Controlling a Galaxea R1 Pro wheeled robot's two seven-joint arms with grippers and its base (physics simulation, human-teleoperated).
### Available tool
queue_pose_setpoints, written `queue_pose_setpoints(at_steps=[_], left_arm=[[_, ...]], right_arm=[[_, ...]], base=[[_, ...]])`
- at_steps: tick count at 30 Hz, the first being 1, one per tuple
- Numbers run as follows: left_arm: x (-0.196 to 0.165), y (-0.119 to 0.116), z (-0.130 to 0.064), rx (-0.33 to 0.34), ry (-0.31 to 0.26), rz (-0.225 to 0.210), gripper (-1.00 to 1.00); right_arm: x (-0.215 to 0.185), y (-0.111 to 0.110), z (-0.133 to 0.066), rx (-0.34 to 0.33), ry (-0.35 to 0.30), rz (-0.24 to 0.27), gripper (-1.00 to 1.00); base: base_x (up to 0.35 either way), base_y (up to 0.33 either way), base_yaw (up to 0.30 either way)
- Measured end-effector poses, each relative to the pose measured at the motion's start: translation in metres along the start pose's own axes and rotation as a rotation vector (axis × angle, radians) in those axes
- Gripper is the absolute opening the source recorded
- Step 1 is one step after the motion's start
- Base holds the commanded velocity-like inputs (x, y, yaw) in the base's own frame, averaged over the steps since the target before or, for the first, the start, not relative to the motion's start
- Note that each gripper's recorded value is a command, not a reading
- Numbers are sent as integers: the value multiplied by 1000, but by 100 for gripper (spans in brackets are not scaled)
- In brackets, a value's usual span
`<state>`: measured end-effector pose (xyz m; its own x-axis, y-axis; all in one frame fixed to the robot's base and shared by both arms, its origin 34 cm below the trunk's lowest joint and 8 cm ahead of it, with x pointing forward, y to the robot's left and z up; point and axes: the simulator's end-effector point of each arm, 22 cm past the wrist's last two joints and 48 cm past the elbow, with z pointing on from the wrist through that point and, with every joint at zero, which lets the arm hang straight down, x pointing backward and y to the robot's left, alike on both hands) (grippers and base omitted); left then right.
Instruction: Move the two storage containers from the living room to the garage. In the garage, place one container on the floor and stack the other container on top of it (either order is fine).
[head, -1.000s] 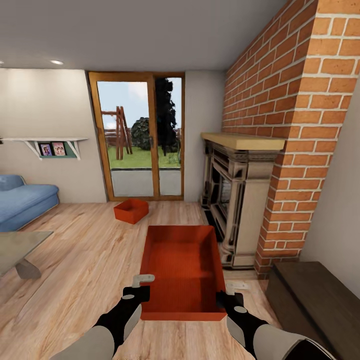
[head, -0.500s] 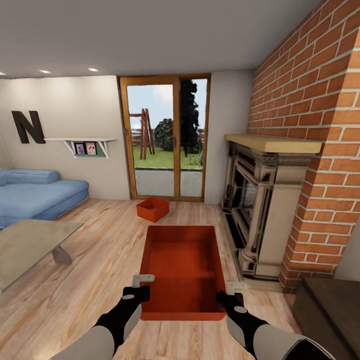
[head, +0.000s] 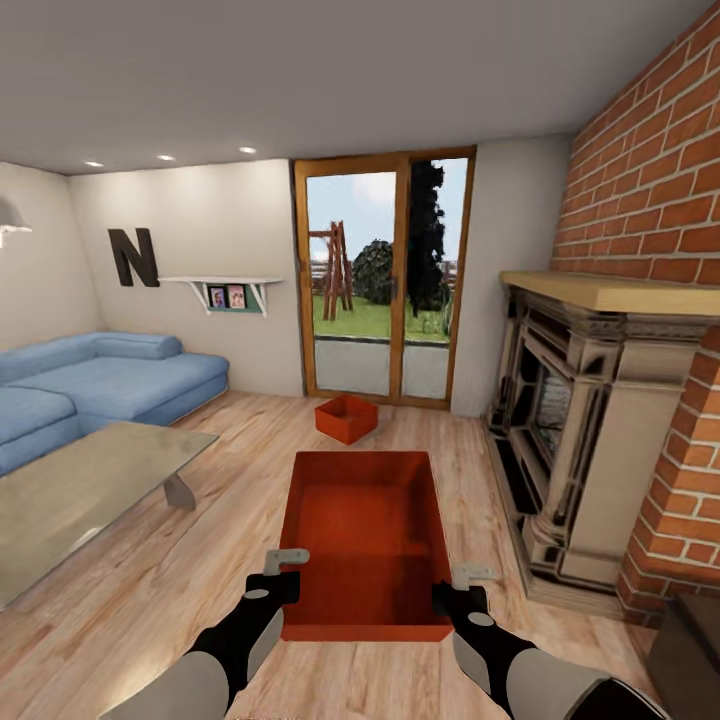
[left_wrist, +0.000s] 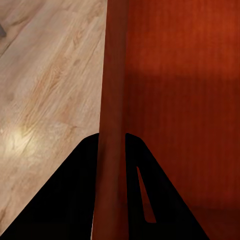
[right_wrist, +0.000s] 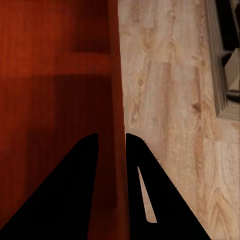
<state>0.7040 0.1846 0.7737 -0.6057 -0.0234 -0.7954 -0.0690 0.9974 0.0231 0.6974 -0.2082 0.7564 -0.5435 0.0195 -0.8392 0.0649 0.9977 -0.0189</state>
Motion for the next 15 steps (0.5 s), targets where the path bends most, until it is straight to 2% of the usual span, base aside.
queue_pose_setpoints(at_steps=[15], left_arm=[[-3, 0, -2, 0, -4, -1, -100]], right_arm=[[-3, 0, -1, 0, -5, 0, -100]], base=[[0, 0, 300]])
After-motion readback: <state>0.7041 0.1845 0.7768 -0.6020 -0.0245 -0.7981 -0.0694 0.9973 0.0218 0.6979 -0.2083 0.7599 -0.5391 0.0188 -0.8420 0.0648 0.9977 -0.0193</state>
